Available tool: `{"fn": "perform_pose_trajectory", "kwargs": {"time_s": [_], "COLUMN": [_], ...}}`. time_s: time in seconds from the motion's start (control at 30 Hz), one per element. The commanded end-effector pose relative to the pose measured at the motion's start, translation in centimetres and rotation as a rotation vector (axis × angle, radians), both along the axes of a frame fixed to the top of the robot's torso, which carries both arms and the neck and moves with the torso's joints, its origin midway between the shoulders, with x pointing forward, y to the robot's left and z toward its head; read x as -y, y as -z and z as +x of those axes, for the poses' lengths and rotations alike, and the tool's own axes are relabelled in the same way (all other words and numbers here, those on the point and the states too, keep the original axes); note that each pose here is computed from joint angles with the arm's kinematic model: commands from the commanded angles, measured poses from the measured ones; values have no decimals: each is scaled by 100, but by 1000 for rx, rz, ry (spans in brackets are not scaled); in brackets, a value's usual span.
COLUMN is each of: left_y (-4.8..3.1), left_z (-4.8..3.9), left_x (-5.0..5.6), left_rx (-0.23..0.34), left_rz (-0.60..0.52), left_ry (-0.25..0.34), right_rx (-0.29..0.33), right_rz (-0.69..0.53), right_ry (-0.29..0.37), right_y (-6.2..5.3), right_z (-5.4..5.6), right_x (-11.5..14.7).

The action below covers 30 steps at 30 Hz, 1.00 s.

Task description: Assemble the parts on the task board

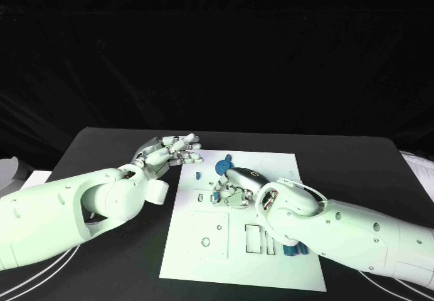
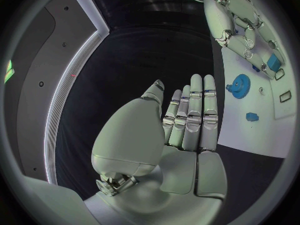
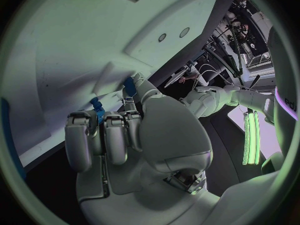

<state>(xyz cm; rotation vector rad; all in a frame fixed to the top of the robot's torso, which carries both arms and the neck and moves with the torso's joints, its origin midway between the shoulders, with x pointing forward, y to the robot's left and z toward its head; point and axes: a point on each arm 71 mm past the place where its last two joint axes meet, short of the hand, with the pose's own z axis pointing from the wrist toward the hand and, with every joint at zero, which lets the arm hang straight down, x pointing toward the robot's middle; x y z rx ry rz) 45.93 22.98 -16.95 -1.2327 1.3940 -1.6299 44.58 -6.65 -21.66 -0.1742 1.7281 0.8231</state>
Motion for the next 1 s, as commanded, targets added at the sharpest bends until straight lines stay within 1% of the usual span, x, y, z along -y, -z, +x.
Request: {"fn": "perform_pose_trajectory", "kwargs": {"time_s": [0.03, 0.4, 0.7, 1.0], "left_y": [-15, -13, -13, -14], "left_z": [-4, 0, -2, -3], "left_x": [23, 24, 20, 18], "left_rx": [10, 10, 9, 9], "left_rz": [-17, -18, -17, -17], "left_ry": [20, 21, 21, 20], "right_rx": [32, 33, 4, 17], "right_rz": [-71, -109, -153, -170], "right_ry": [19, 5, -4, -1], "right_y": [31, 40, 78, 74], "right_z": [8, -16, -21, -31], "right_x": [40, 41, 35, 29]}}
